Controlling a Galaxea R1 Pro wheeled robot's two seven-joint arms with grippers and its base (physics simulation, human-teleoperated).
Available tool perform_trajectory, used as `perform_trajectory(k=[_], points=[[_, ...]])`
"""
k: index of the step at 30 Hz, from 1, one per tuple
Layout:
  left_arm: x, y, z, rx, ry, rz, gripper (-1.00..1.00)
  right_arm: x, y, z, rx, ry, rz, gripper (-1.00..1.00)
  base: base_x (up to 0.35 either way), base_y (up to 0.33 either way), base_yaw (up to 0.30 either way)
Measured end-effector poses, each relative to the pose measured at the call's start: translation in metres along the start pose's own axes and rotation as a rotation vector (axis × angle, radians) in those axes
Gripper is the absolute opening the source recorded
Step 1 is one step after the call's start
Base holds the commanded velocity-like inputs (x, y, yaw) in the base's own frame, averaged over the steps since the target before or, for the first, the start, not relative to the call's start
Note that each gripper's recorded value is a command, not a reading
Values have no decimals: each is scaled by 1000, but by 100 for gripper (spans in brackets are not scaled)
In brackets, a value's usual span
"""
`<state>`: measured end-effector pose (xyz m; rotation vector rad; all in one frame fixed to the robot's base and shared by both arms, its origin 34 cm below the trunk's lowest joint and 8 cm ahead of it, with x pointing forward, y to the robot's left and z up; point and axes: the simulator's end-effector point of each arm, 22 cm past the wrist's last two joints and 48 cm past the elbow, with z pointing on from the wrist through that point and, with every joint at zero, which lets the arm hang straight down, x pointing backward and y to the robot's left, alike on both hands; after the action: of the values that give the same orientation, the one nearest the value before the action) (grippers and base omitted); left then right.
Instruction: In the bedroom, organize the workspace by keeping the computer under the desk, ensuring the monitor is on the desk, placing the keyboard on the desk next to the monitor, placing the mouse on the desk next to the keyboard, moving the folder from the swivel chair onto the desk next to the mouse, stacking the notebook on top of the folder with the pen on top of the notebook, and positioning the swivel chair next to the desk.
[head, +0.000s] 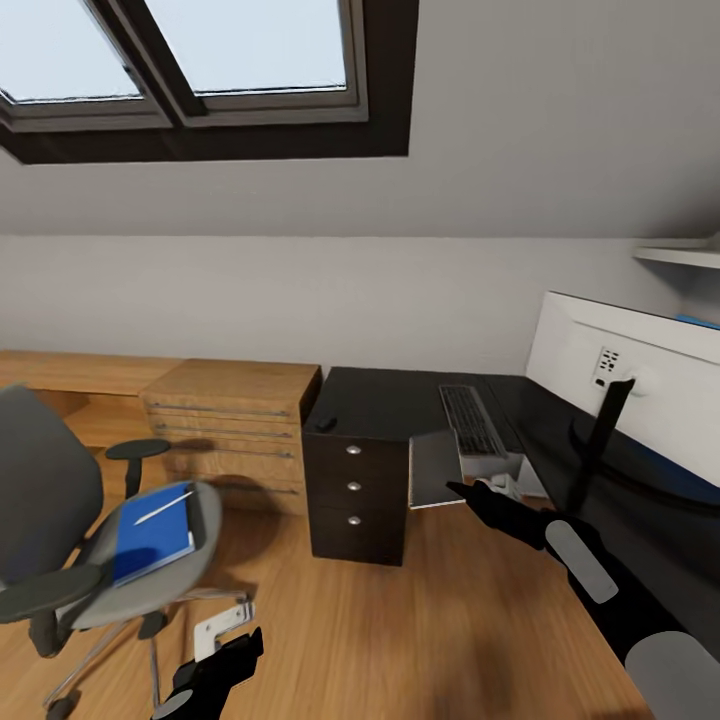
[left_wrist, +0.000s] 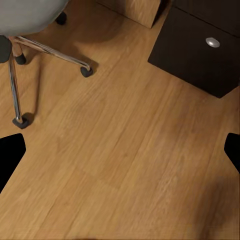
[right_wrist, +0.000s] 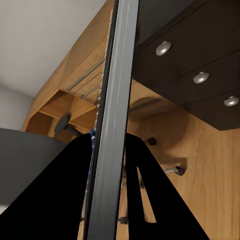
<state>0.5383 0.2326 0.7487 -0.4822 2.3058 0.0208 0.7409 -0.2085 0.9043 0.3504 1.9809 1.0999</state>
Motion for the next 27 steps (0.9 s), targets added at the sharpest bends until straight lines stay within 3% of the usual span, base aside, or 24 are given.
perform_trajectory(k=[9,17,24,27], points=[[0,0,0,0,-1,0,100,2,2,2,-4,3,3,-100,328,0,0],[0,-1,0,1,1,-1,100,22,25,21,-51,13,36,-100,328,0,0],[0,-1,0,1,0,-1,100,43,37,42,-71,-6,84,-100,328,0,0],[0,-1,0,1,0,-1,100,73,33,61,-54,-5,151,-100,328,0,0]])
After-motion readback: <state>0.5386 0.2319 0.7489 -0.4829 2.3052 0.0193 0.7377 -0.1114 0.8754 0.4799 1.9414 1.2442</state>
